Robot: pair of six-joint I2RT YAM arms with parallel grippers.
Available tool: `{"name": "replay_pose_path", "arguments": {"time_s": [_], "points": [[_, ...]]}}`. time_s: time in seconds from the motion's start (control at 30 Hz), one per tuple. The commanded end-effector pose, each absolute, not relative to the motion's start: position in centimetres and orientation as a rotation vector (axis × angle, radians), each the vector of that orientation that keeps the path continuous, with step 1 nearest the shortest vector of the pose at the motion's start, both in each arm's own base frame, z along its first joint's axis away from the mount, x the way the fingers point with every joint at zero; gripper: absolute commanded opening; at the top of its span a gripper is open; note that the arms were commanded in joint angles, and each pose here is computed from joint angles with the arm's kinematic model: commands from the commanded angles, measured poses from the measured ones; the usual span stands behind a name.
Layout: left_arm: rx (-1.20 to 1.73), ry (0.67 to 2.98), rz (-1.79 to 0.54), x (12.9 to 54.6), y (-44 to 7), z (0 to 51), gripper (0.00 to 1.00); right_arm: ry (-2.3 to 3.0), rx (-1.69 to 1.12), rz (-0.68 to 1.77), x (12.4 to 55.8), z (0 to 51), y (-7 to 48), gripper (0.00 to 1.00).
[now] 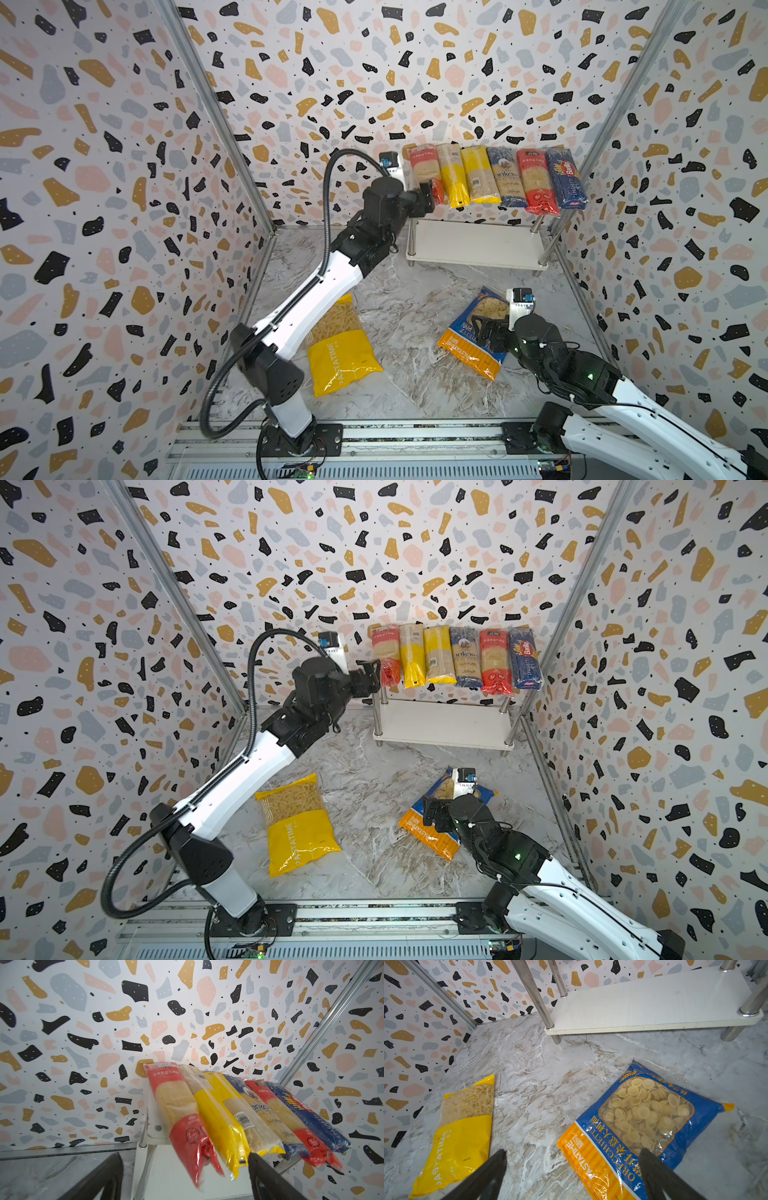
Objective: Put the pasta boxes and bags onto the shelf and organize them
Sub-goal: 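Open the left gripper and draw it back down toward the table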
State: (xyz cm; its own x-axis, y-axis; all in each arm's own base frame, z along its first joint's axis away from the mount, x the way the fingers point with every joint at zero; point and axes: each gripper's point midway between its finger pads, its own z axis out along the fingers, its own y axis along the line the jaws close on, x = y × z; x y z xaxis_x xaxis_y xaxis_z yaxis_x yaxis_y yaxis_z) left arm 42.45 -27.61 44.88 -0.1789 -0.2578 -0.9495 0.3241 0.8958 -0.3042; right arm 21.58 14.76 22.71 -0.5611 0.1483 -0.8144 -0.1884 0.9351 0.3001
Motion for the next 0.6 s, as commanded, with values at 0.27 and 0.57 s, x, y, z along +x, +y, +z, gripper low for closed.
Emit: {"name": "replay_pose_path", "arguments": {"time_s": [0.27, 0.57], "points": [[-0.039, 1.747, -0.444, 35.2, -20.4, 35.2, 0.9, 2.236, 0.142, 0.484, 22.9, 18.0, 14.7, 0.99], [0.047, 1.971, -0.502, 31.9, -21.7, 24.1, 0.88, 2.296, 0.42, 0.558, 23.6, 13.0, 10.6, 0.99]]}}
